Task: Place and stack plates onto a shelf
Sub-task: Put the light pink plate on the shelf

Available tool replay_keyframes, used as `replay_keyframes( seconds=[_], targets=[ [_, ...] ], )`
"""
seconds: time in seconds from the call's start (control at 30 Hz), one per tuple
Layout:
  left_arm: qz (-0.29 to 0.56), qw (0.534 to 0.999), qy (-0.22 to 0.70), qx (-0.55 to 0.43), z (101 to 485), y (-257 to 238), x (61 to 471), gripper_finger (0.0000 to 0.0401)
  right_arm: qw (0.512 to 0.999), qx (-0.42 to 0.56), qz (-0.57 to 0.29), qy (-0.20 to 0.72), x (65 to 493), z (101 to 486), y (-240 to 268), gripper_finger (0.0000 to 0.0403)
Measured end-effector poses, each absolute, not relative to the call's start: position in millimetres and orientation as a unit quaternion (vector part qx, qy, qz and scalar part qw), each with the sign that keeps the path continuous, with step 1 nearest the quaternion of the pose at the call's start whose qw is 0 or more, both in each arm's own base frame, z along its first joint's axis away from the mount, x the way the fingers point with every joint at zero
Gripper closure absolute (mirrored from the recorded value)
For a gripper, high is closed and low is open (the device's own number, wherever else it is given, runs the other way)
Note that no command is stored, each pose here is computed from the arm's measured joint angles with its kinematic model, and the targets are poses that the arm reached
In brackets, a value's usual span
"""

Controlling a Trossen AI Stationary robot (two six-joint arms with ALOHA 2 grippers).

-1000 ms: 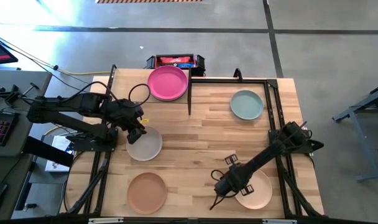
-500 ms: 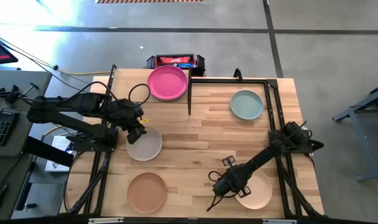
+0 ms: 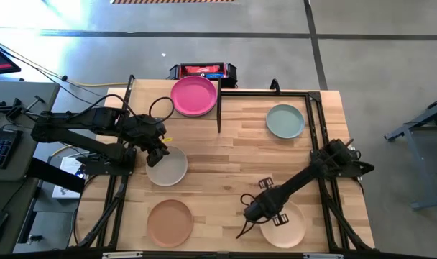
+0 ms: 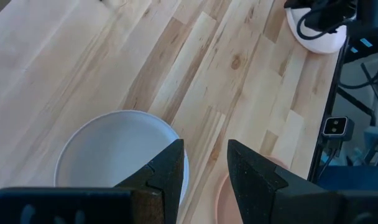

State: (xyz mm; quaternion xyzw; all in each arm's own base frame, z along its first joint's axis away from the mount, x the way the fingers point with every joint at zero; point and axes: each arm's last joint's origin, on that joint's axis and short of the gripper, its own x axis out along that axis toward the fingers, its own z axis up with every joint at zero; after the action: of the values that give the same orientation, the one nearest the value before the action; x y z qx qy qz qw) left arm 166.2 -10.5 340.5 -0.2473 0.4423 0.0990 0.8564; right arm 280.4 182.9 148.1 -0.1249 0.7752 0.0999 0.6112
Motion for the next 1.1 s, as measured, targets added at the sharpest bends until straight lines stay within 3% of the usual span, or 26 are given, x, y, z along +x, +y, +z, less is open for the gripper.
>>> replay_keyframes(
  seconds=[0.23, 0.47, 0.9, 1.1],
  targets=[
    [0.1, 0.856, 0.442, -0.249, 340, -10, 166, 0.0288, 0.619, -0.099, 0.058, 0.777, 284, 165, 163, 0.0402],
    [0.1, 0.856, 0.442, -0.249, 340, -10, 166, 0.0288, 0.674, -0.039, -0.018, 0.737, 285, 204, 135, 0.0403],
    [0.108, 0.845, 0.465, -0.241, 331, -11, 183, 0.0288, 0.788, 0.139, -0.229, 0.555, 276, 281, 73, 0.0403],
    [0.142, 0.842, 0.451, -0.258, 323, -11, 203, 0.0288, 0.81, 0.241, -0.288, 0.452, 280, 301, 50, 0.0403]
  ],
)
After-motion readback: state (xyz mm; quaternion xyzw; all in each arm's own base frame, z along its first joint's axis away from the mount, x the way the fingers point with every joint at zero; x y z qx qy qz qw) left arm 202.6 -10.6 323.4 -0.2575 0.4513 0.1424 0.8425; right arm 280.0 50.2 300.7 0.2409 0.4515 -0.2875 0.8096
